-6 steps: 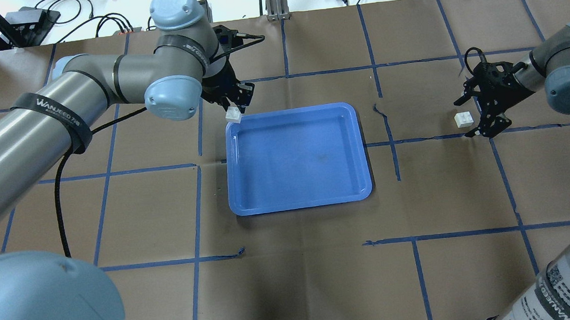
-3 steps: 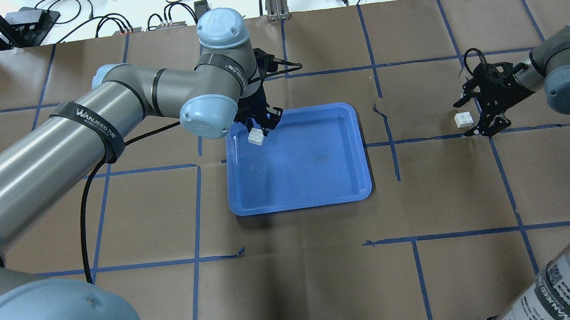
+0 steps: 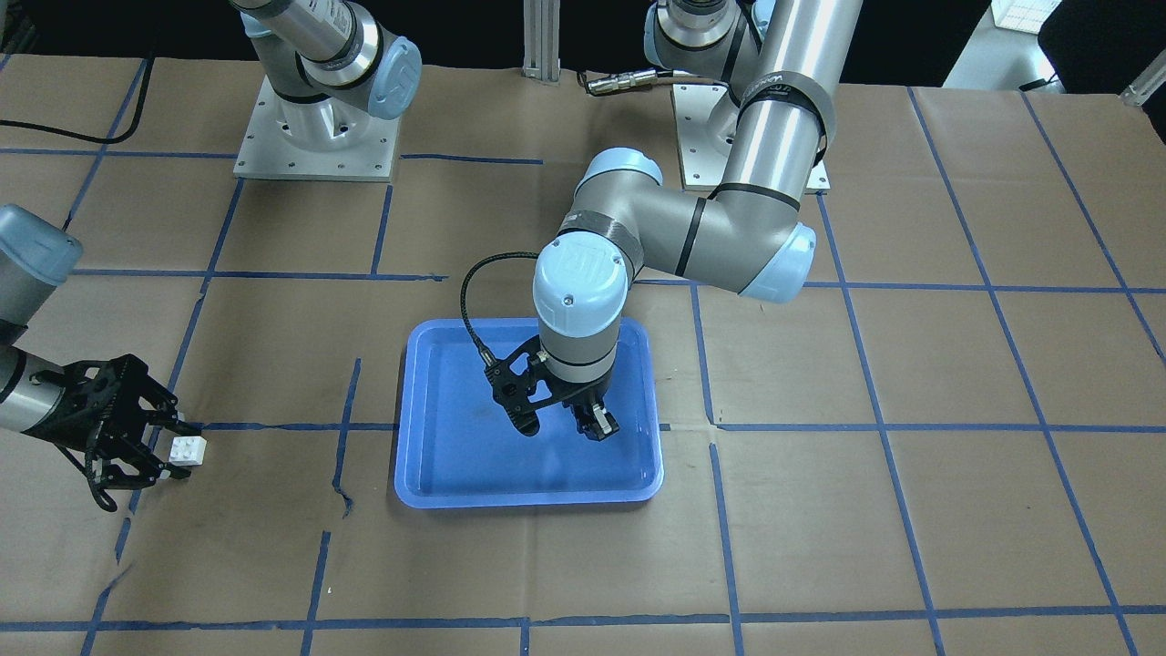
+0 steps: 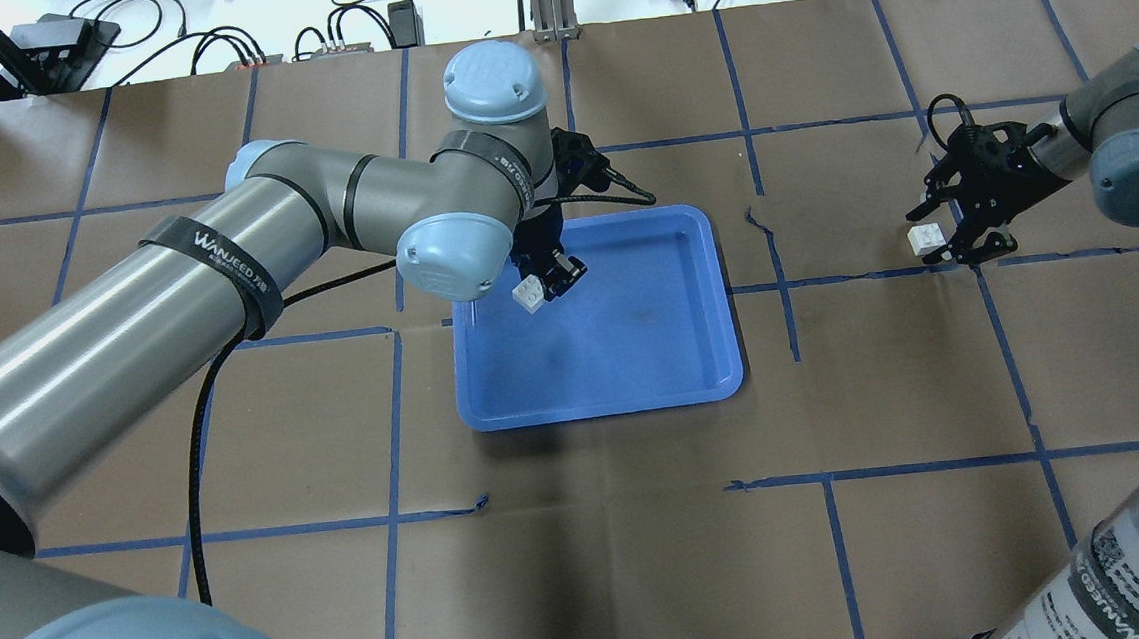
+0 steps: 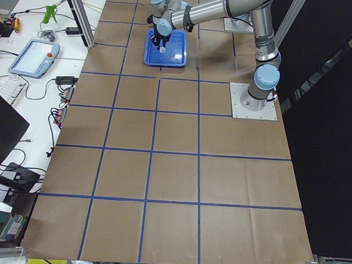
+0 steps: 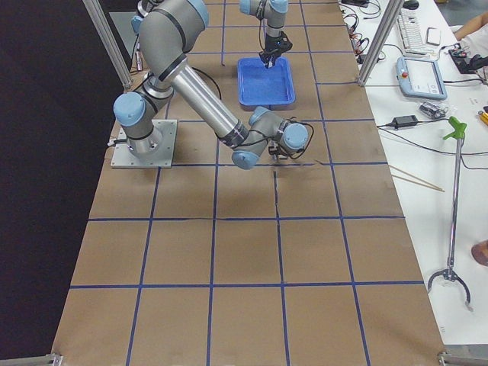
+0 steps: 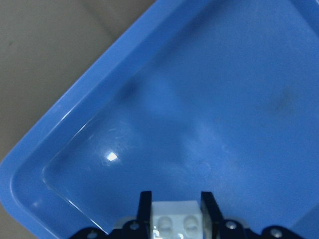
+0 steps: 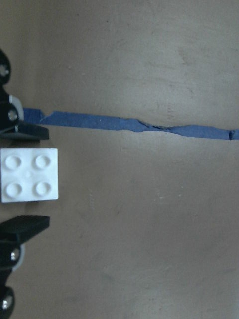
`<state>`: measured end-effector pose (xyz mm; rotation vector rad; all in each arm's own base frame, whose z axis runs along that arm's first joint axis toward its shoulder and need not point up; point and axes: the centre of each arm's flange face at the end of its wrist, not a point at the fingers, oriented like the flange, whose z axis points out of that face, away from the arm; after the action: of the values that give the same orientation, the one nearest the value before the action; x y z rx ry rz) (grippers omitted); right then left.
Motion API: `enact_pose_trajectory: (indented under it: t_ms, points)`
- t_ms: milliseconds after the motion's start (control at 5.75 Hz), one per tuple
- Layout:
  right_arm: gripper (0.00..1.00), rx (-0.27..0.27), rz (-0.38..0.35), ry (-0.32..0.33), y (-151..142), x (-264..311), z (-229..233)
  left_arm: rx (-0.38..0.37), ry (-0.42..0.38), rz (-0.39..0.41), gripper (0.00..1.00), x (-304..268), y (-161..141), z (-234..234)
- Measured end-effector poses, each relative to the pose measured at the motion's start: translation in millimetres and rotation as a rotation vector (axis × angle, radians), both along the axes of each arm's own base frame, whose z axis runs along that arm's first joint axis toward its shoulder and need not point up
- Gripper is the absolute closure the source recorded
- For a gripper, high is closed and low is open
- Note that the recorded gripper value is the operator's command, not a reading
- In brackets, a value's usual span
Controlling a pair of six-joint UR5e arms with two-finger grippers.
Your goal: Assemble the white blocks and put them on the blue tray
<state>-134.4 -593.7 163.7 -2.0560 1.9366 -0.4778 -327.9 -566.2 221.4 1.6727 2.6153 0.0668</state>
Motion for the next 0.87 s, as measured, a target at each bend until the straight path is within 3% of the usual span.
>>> enact_pose_trajectory:
  t_ms: [174, 348, 522, 870]
  points:
    - [0.53, -0.001, -0.004, 0.000, 0.3, -2.4, 0.4, -0.026, 0.003, -0.118, 0.77, -1.6, -5.0, -11.3]
    - [0.63, -0.002, -0.005, 0.000, 0.4, -3.0, 1.0, -0.056, 0.014, -0.159, 0.77, -5.4, -10.2, -23.3]
    - [0.72, -0.002, -0.005, -0.001, 0.6, -3.3, 1.2, -0.069, 0.020, -0.175, 0.77, -11.1, -10.2, -30.2]
    - [0.79, -0.002, -0.003, -0.001, 0.8, -3.2, 1.8, -0.064, 0.022, -0.204, 0.73, -25.5, 0.9, -36.7]
